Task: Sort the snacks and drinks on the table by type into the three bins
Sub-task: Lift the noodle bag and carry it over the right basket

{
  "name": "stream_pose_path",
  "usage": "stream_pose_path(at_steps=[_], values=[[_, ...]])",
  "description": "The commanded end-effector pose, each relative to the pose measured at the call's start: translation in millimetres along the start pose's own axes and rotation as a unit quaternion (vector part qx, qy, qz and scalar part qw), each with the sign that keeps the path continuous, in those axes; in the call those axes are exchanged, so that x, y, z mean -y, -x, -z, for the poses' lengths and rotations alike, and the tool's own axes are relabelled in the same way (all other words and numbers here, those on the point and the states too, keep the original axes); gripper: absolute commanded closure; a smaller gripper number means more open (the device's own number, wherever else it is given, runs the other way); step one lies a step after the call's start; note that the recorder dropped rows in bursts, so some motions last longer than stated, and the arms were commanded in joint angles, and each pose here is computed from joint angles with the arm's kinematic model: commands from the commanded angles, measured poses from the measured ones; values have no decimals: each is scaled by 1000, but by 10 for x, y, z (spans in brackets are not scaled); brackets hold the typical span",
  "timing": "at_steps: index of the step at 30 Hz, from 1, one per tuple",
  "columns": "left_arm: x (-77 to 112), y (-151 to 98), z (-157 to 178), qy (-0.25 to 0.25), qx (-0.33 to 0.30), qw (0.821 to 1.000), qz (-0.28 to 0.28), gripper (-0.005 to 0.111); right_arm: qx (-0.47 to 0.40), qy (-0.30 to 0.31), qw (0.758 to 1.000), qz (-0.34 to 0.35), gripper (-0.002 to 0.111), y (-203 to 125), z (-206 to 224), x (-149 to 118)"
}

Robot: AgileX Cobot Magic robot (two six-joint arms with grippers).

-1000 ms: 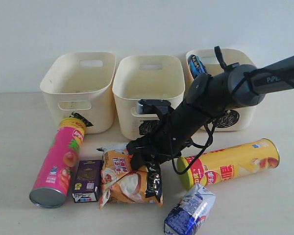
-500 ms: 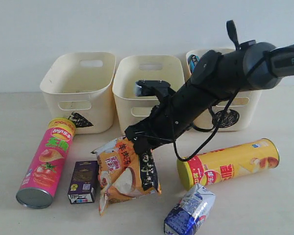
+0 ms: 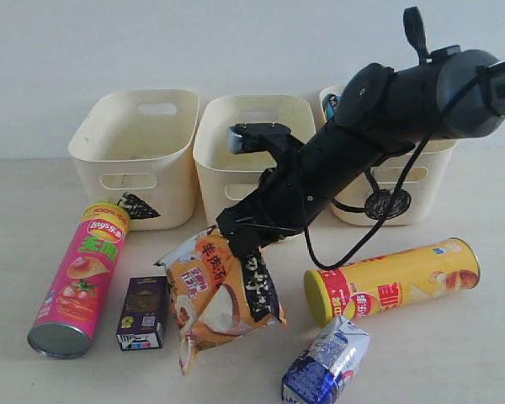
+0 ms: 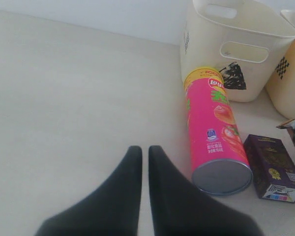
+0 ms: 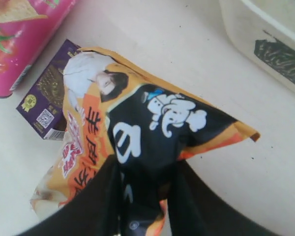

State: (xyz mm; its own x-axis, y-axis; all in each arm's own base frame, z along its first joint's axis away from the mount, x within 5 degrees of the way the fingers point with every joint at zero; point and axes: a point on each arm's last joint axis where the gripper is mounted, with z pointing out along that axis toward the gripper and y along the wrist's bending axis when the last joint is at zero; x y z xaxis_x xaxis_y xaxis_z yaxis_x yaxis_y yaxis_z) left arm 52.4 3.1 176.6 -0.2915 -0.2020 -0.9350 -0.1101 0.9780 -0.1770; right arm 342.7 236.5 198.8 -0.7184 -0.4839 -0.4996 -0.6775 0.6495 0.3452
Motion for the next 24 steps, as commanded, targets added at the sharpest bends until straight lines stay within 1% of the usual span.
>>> stream_pose_path(at_steps=[1, 3, 4, 7, 12, 18, 19, 23, 24], values=[[3, 12, 6, -1, 4, 1000, 8, 102, 20, 1, 1000, -4, 108, 44, 216, 26], [4, 15, 6, -1, 6, 1000, 8, 102, 16, 11, 1000, -17, 108, 27, 263, 82], [4, 15, 6, -1, 6, 1000, 8, 102, 9, 30, 999, -25, 108, 3, 308, 129], [4, 15, 6, -1, 6, 1000, 8, 102, 12, 63, 997, -32, 108, -1, 350, 135], [4, 15, 6, -1, 6, 1000, 8, 102, 39, 121, 991, -37, 108, 33, 425, 127], [3, 13, 6, -1, 5, 1000, 8, 102, 70, 162, 983, -52, 108, 54, 569, 229], [3, 13, 6, -1, 5, 1000, 8, 102, 90, 162, 981, -56, 108, 75, 703, 281], [3, 13, 6, -1, 5, 1000, 8, 102, 124, 151, 979, -52, 108, 122, 1015, 360], [3, 13, 6, -1, 5, 1000, 8, 102, 146, 146, 977, -50, 108, 165, 1222, 420]])
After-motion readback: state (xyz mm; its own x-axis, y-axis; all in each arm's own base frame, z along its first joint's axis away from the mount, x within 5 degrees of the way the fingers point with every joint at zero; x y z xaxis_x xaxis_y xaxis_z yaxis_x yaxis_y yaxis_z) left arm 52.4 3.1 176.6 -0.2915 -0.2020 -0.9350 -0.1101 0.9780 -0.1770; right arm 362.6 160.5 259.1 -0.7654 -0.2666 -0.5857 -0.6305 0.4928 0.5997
